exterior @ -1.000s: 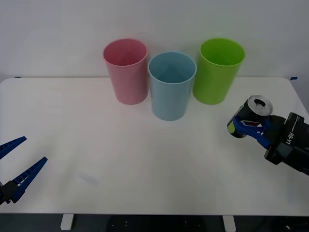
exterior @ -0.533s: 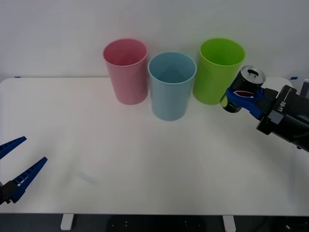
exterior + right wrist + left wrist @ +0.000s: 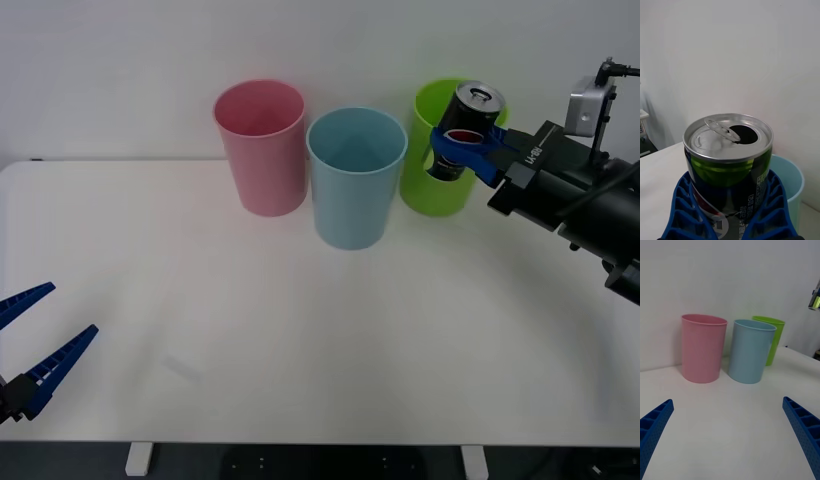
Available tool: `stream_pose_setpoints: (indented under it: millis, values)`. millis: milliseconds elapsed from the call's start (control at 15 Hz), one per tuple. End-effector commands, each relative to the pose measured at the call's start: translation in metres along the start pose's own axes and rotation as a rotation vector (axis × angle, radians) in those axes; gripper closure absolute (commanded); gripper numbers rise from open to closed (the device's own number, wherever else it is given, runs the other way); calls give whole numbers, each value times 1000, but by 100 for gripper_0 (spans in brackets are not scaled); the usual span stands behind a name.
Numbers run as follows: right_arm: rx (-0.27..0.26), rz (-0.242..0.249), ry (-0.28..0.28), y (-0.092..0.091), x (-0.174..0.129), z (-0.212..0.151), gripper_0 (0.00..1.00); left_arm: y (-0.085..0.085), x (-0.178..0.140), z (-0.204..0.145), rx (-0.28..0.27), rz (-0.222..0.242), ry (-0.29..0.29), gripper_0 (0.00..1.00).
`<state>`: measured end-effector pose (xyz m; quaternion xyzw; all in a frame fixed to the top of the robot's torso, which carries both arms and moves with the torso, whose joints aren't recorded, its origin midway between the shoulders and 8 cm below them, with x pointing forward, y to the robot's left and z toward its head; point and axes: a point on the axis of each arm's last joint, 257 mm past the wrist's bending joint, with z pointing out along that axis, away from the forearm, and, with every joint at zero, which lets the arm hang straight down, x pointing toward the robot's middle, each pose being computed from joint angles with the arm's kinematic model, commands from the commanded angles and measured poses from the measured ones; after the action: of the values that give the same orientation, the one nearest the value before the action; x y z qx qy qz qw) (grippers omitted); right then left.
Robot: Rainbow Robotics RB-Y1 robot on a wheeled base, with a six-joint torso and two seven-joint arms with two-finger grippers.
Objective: Grasp the object on the table and drop it into the matching bin: aluminum can to the light blue bin, PET bottle to the pink bin.
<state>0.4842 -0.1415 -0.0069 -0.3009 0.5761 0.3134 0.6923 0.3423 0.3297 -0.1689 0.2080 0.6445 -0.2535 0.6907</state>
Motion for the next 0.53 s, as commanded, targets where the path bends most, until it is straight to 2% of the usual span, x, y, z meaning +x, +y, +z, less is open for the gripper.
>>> stream_pose_setpoints:
  millis: [67,333,533]
  values:
    - [7,-1,-3,-16,-3,27,100,0,0,0,0,0,0,0]
    - [32,11,7,-41,-1,68,100,0,0,0,0,0,0,0]
    - [48,25,28,-52,9,95,100,0,0,0,0,0,0,0]
